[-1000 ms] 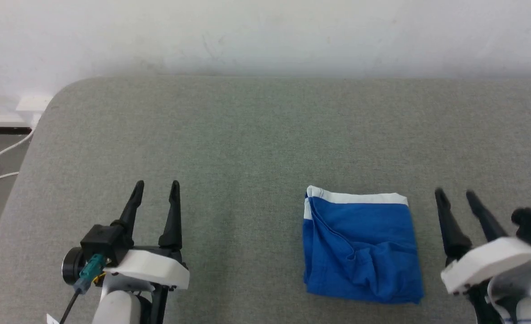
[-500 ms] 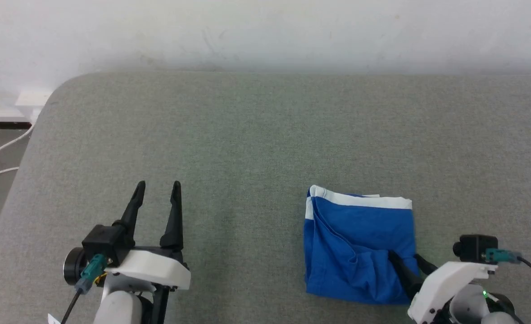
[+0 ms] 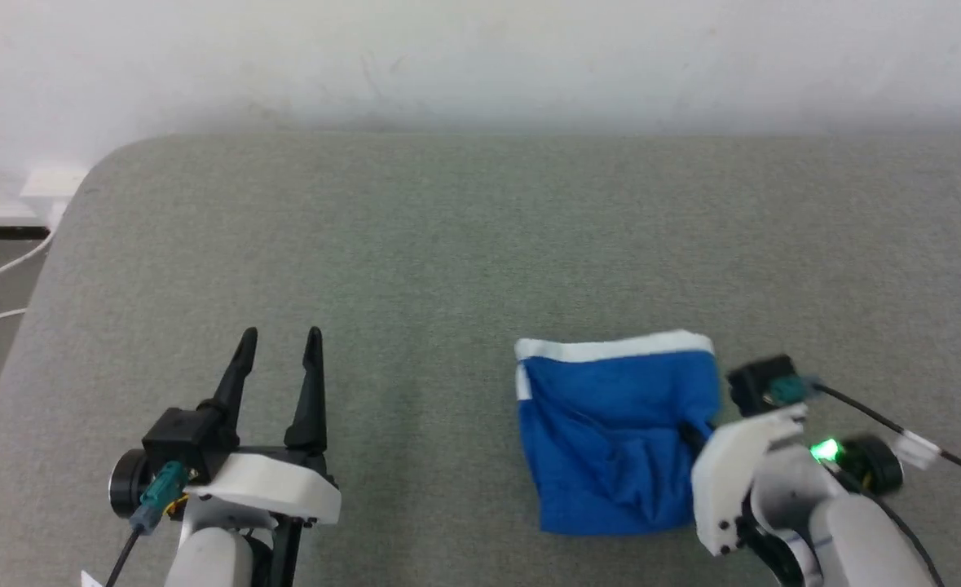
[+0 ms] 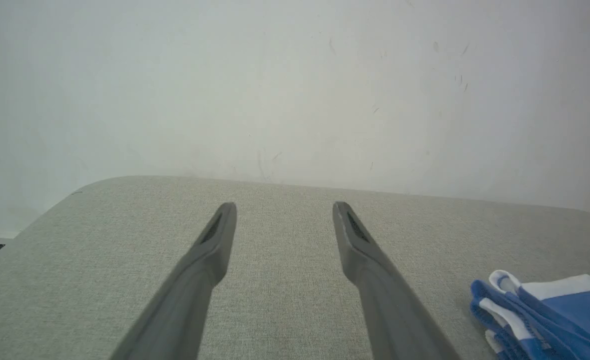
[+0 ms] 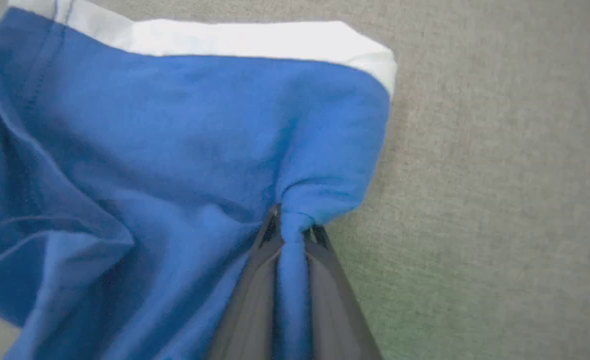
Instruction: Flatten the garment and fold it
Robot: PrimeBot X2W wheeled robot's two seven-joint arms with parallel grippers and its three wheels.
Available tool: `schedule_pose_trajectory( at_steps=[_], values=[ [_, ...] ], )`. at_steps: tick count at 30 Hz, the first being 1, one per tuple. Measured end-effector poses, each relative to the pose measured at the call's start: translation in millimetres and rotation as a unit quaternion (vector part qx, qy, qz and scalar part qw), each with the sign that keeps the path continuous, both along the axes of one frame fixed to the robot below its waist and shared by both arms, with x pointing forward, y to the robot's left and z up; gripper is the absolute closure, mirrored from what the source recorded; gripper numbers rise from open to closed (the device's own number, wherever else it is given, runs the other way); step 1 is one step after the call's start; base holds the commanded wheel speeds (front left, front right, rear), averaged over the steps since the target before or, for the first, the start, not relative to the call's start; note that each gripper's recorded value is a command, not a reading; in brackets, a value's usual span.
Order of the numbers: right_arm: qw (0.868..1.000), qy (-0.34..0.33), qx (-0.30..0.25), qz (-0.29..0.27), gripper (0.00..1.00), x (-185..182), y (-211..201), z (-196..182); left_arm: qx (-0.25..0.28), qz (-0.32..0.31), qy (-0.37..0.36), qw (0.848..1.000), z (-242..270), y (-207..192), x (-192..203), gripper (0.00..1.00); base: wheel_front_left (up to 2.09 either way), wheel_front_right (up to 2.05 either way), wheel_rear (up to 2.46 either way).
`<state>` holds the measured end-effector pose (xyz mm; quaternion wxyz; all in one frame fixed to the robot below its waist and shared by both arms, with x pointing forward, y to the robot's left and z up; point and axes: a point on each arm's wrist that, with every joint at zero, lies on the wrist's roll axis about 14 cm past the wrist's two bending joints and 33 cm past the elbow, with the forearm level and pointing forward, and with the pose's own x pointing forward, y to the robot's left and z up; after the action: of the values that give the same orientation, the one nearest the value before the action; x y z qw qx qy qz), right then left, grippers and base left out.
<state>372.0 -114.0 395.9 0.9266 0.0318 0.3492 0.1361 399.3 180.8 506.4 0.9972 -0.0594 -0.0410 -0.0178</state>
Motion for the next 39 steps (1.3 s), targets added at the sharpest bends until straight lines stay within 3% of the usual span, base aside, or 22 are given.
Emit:
schedule_pose_trajectory(
  at_steps=[4,9,14,23,32,39],
  values=[
    [0.993,-0.045,-0.089,0.059,1.00,16.9,-5.0,26.1,-0.001,-0.012,-0.004,1.000,1.4,-8.6,6.5,0.00,0.00,0.00,0.00],
    [0.972,-0.088,-0.184,0.114,1.00,30.2,-24.8,49.7,0.000,-0.035,-0.014,0.999,5.4,-25.6,18.9,0.00,0.00,0.00,0.00],
    [0.954,-0.118,-0.249,0.121,1.00,43.7,-60.9,71.3,0.007,-0.081,-0.027,0.996,9.8,-57.5,36.1,0.00,0.00,0.00,0.00],
    [0.937,-0.082,-0.339,0.021,1.00,45.0,-189.0,78.1,0.011,-0.175,-0.048,0.983,8.8,-127.3,74.4,0.00,0.00,0.00,0.00],
    [0.911,-0.021,-0.402,-0.089,1.00,37.9,-302.1,72.4,0.020,-0.209,-0.019,0.977,-32.9,-146.9,106.3,0.00,0.00,0.00,0.00],
    [0.886,0.003,-0.441,-0.142,1.00,41.9,-356.6,71.7,0.026,-0.222,0.004,0.975,-63.1,-150.5,126.9,0.00,0.00,0.00,0.00]
  ],
)
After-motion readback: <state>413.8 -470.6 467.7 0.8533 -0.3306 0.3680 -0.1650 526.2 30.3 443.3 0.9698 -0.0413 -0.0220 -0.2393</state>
